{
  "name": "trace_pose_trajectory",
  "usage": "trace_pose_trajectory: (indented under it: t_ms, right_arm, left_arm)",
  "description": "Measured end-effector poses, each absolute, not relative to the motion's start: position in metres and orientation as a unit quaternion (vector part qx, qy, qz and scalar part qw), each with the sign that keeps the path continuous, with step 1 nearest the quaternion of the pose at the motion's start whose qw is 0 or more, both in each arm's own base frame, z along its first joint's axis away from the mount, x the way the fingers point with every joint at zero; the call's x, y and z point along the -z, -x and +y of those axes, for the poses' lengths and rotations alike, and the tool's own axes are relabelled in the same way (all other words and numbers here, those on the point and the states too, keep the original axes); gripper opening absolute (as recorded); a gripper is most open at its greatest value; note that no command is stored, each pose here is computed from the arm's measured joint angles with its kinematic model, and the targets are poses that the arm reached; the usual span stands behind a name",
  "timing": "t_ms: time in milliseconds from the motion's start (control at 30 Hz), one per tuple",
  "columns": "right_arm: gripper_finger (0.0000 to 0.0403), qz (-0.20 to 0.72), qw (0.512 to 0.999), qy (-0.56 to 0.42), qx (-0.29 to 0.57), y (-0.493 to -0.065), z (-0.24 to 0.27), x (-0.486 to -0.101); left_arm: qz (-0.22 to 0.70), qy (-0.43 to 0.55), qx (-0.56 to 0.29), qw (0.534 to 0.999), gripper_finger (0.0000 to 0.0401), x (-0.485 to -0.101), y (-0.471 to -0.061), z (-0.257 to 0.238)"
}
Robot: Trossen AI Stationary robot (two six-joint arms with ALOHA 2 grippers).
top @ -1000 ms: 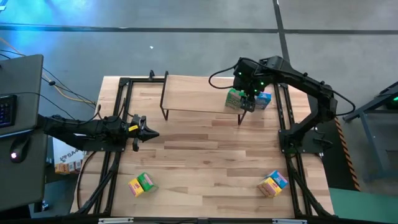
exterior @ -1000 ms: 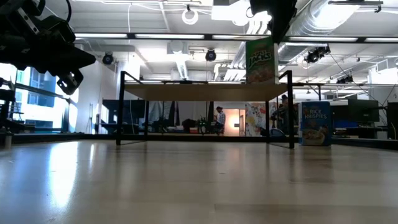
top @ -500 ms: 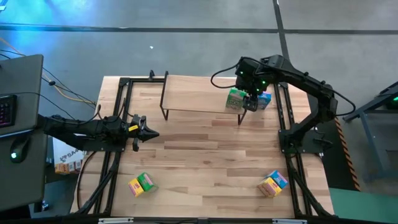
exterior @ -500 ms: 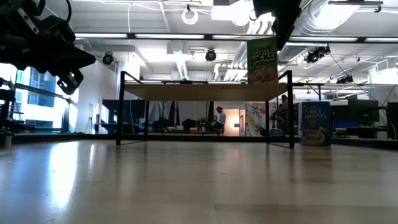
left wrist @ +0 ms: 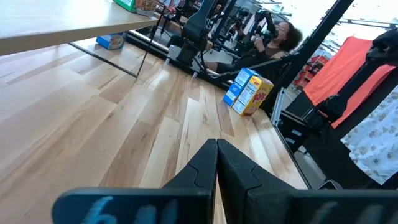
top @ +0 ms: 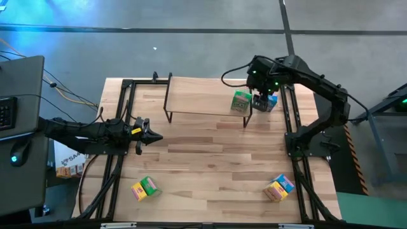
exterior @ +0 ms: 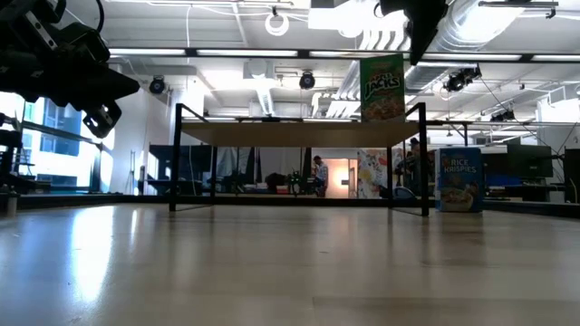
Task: Stack cereal on shelf
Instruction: Put the top green cereal box on the shelf
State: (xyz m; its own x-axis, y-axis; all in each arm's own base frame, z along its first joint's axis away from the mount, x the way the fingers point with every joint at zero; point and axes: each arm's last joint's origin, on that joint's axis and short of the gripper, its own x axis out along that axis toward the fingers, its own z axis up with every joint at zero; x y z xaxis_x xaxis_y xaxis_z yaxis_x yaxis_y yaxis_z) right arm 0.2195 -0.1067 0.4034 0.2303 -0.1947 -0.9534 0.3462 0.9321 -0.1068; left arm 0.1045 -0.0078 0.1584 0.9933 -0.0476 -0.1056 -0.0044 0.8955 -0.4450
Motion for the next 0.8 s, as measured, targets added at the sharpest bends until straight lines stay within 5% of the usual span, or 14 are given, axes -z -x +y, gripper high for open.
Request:
trace_pose_trajectory:
  t_ms: [233, 433, 667, 800]
  right_arm:
    - [0.0217, 0.579, 0.78, -0.125, 0.201, -0.201, -0.101, -0.402]
    - [0.015, 0.564, 0.767, -0.209, 0.225, -0.17, -0.082, -0.361]
    - [0.0019, 0.391, 0.829, -0.346, 0.203, -0.157, -0.059, -0.332]
    - [0.0015, 0.273, 0.854, -0.403, 0.181, -0.161, -0.049, -0.332]
  left_arm:
    - [0.057, 0.228, 0.011, 0.972, 0.0003, -0.158, -0.104, -0.008]
    - [0.057, 0.228, 0.011, 0.972, 0.0003, -0.158, -0.104, -0.008]
    - [0.057, 0.228, 0.011, 0.972, 0.0003, -0.158, -0.104, -0.008]
    - [0.057, 0.228, 0.011, 0.972, 0.0003, -0.158, -0.104, -0.008]
